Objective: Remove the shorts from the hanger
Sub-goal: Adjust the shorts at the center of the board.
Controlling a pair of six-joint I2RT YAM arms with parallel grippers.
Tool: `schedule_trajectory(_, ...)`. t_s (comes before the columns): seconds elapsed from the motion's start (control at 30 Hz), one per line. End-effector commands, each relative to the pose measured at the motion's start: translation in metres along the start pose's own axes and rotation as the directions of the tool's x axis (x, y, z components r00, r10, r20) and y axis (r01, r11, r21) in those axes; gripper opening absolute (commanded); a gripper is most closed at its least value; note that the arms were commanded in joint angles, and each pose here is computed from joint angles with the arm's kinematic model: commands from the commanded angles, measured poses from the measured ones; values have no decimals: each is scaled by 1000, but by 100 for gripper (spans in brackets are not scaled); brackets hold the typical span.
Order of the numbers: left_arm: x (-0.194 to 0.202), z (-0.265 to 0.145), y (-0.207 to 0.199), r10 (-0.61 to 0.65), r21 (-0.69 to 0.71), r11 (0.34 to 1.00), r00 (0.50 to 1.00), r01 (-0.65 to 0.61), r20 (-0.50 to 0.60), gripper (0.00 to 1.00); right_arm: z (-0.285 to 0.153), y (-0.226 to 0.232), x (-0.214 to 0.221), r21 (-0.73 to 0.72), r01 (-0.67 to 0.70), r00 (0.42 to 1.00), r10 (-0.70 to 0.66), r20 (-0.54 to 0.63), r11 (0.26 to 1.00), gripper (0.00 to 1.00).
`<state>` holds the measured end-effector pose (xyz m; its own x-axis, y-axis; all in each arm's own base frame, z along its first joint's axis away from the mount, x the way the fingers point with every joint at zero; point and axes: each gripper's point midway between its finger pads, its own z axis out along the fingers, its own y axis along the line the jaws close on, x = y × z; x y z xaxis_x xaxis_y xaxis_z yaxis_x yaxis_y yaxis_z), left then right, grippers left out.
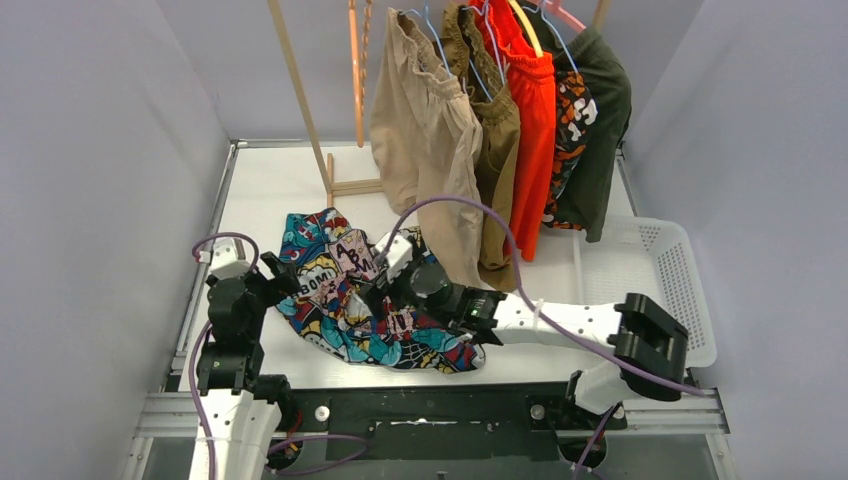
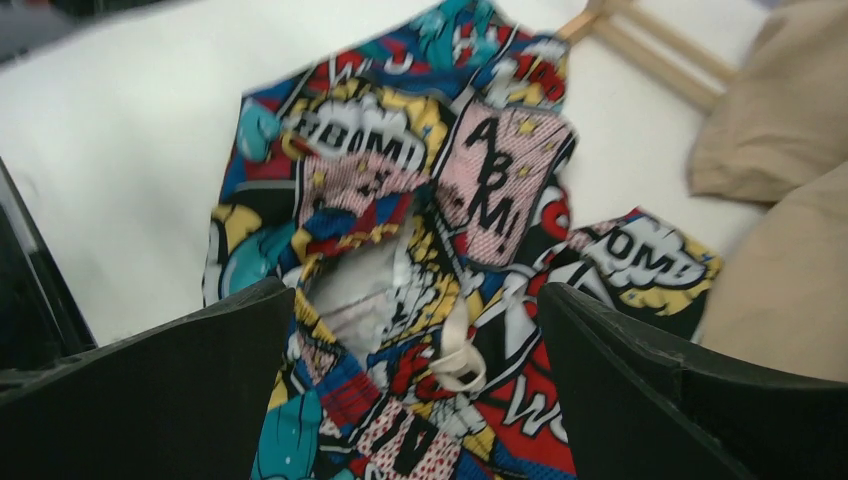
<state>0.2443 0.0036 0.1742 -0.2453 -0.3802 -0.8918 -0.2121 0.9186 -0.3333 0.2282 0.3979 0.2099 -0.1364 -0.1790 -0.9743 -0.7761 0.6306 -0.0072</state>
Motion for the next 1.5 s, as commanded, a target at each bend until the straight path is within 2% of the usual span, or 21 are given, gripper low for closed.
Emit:
schedule_trajectory(0.0,-30,1,-7,7,9,1000,998,-8,66,81,15,24,23,-53,97,994,-100,-51,994,98)
schedule_trajectory(0.17,-68,1,-37,19,100,995,996,-27,86,84,24,31,68,-68,117,970,-129,-207,991,98)
schedule_trajectory(0.27,-51,16,-33,44,82,996,999,-44,-1,85,27,30,80,-70,144,956,-157,-250,987,98)
schedule_trajectory(0.37,-25,25,-12,30,-20,999,997,-32,-75,85,28,39,90,-136,158,945,-190,-265,978,98)
schedule_trajectory(0.47,-19,23,-18,16,30,999,998,-14,-64,85,33,49,102,-201,167,935,-220,-278,965,98)
schedule_trajectory(0.57,-21,20,-14,20,17,1000,999,-19,-32,84,42,39,113,-147,175,930,-213,-300,974,98)
schedule_trajectory(0.7,-20,18,-11,27,9,1000,999,-26,-23,84,56,27,134,-126,97,924,-136,-356,987,97)
schedule_trajectory(0.83,-17,25,-6,43,-16,999,998,-44,-39,84,64,26,166,-142,43,889,-103,-446,989,98)
schedule_trajectory(0.93,-14,30,-4,49,-30,998,997,-51,-63,84,63,24,181,-83,-9,889,-30,-456,997,88)
schedule_trajectory(0.97,-13,31,-4,50,-31,998,996,-52,-67,84,61,23,185,-60,-21,891,-9,-454,998,82)
schedule_trajectory(1.07,-15,31,-4,57,-35,998,996,-59,-66,84,52,14,188,12,-5,893,9,-449,1000,54)
schedule_trajectory(1.13,-16,31,-2,59,-41,997,997,-61,-59,84,45,4,178,54,36,903,-9,-429,998,37)
schedule_trajectory(1.2,-16,30,-1,60,-43,997,997,-63,-52,84,38,-4,159,93,57,922,-17,-388,994,29)
schedule_trajectory(1.27,-17,29,-2,62,-41,997,997,-64,-47,84,27,-11,122,119,44,955,-7,-295,992,15)
schedule_trajectory(1.37,-17,30,-1,64,-44,997,997,-66,-49,84,9,-15,70,121,-7,990,23,-138,993,11)
schedule_trajectory(1.47,-16,30,-2,61,-39,997,997,-63,-54,84,-16,-15,26,97,-60,998,60,-2,994,8)
